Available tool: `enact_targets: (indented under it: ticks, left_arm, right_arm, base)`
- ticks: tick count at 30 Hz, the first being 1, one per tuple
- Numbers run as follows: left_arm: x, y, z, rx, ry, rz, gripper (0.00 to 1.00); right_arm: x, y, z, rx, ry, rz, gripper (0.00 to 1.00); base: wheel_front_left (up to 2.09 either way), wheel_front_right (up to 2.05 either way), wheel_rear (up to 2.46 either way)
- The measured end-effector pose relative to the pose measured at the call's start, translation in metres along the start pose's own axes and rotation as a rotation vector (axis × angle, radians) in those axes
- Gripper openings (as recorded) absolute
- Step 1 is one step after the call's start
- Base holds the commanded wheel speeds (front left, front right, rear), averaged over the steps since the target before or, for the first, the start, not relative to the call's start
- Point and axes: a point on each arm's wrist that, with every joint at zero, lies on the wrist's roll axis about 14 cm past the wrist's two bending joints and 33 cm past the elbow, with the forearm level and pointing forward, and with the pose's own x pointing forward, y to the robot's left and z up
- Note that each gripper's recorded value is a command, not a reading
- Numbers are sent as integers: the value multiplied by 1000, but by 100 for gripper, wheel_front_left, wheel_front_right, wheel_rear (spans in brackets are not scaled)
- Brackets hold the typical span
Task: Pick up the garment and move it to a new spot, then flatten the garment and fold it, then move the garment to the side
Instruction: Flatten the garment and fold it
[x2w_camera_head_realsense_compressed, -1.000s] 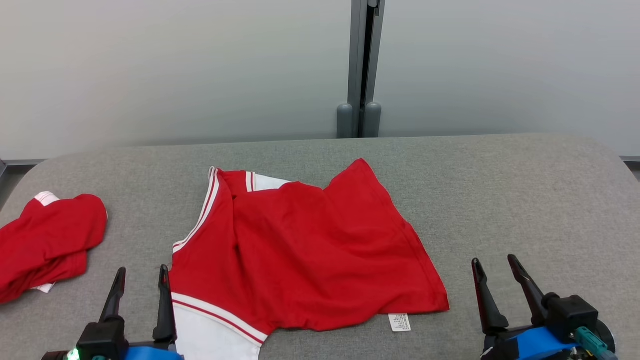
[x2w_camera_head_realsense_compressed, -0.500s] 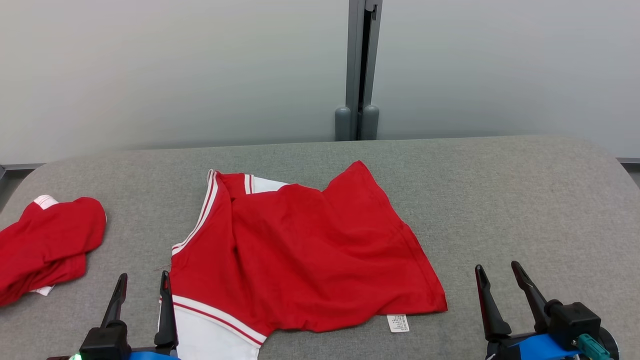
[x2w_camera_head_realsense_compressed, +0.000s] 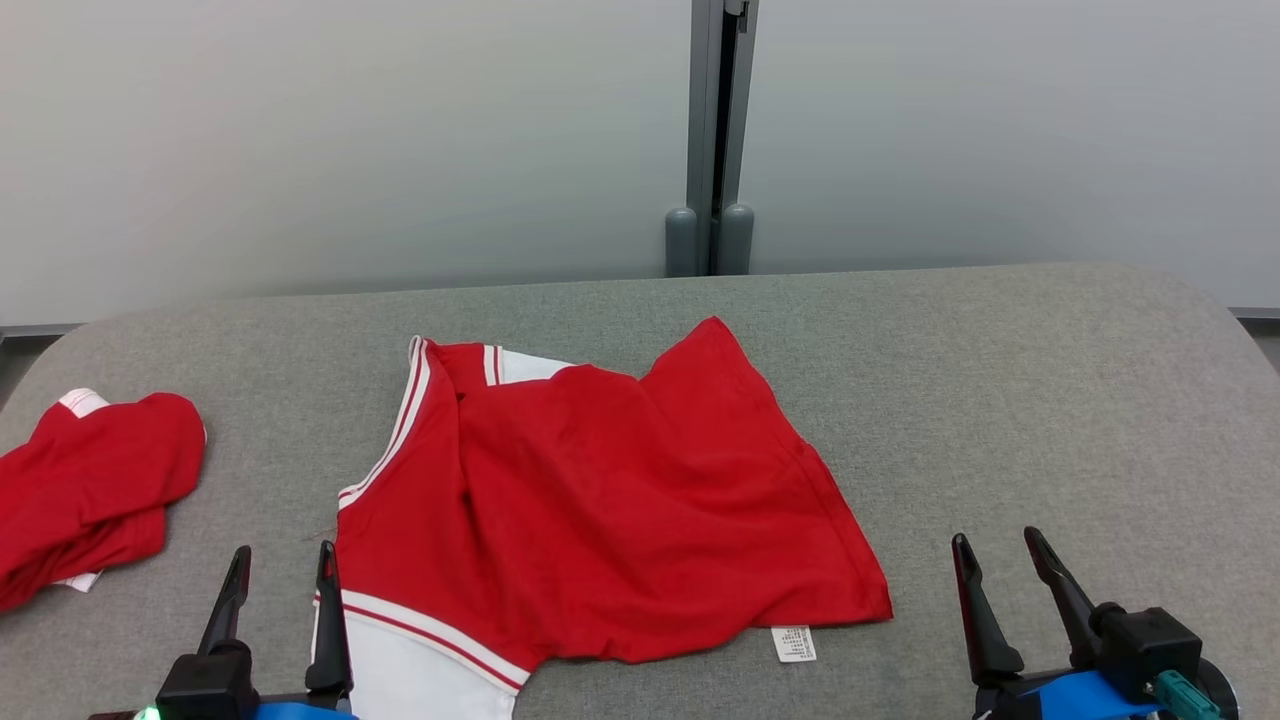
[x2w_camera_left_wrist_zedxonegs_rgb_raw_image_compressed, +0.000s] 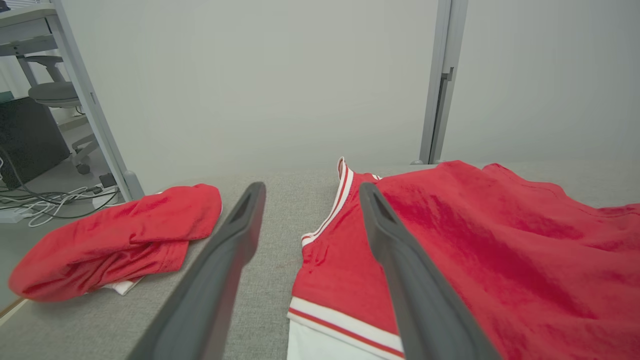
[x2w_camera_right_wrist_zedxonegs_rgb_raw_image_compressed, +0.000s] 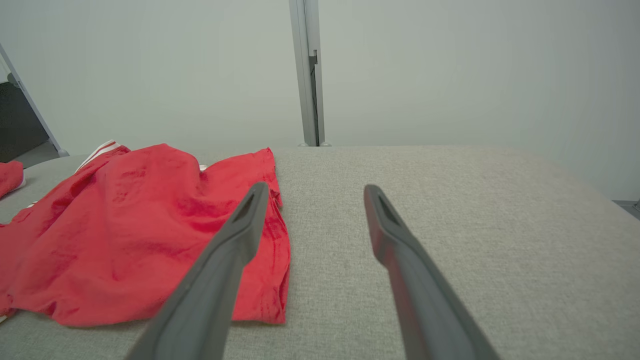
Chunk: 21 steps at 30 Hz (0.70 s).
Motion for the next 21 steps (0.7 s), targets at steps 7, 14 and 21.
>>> enact_targets:
  ticks: [7,14,21]
  left_arm:
    - [0,2,-1,1,3,7,100]
    - [-1,6,-6,-6,20,22,100]
    - [5,16,-20,-35,66,35,100]
  right_arm:
    - [0,0,-1,0,2,0,100]
    - [0,-2,-3,1,8,-7,100]
    - [8,3,-14,-11,49,23,100]
  base:
    - [0,0,0]
    - [0,0,0]
    - [0,0,0]
